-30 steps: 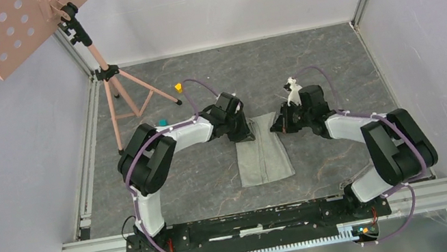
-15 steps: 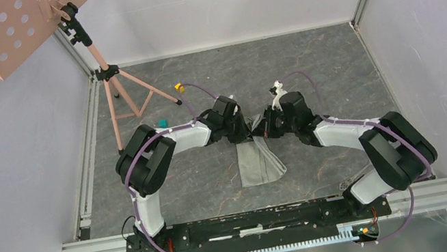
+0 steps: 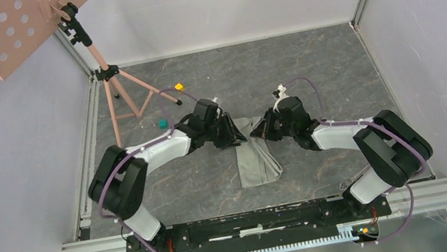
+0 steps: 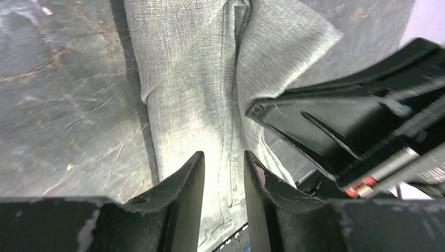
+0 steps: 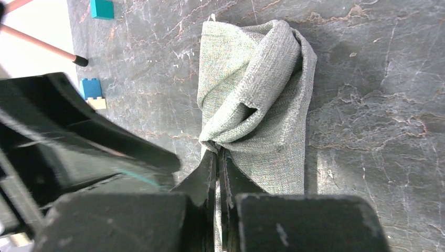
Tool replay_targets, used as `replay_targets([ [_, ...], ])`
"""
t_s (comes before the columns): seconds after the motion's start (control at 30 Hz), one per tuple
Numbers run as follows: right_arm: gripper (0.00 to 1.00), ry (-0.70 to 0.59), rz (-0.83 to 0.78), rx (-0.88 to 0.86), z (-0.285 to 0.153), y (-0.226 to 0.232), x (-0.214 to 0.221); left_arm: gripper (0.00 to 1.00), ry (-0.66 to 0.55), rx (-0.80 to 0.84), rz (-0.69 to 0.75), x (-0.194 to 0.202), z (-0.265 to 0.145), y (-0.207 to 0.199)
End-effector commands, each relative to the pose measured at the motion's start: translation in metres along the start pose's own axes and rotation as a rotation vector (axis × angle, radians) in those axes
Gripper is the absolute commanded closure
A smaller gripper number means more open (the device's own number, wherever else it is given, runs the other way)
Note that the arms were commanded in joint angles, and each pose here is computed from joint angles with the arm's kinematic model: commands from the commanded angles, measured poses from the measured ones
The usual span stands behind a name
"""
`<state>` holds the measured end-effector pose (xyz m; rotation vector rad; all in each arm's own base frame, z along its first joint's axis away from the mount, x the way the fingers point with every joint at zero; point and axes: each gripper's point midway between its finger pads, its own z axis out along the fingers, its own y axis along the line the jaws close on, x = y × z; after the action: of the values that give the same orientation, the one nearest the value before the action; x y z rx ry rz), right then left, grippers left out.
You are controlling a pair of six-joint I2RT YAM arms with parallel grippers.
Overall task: Fold the napkin into a case and place the utensils inside
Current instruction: Fold the 2/3-rectangle-folded napkin at the center of the board.
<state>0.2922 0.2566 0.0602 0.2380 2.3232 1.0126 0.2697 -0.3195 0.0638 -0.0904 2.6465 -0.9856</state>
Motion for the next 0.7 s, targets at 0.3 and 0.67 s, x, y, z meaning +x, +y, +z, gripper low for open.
replay_targets([
  [0.3, 1.0, -0.036, 0.01, 0.008, 0.013, 0.016, -0.007, 0.64, 0.026, 0.009, -0.052, 0.0, -0.008, 0.031],
  [0.67, 1.0, -0.028, 0.041, 0.013, 0.025, 0.024, 0.003, 0.85, 0.076, -0.001, -0.043, 0.014, 0.006, 0.04],
])
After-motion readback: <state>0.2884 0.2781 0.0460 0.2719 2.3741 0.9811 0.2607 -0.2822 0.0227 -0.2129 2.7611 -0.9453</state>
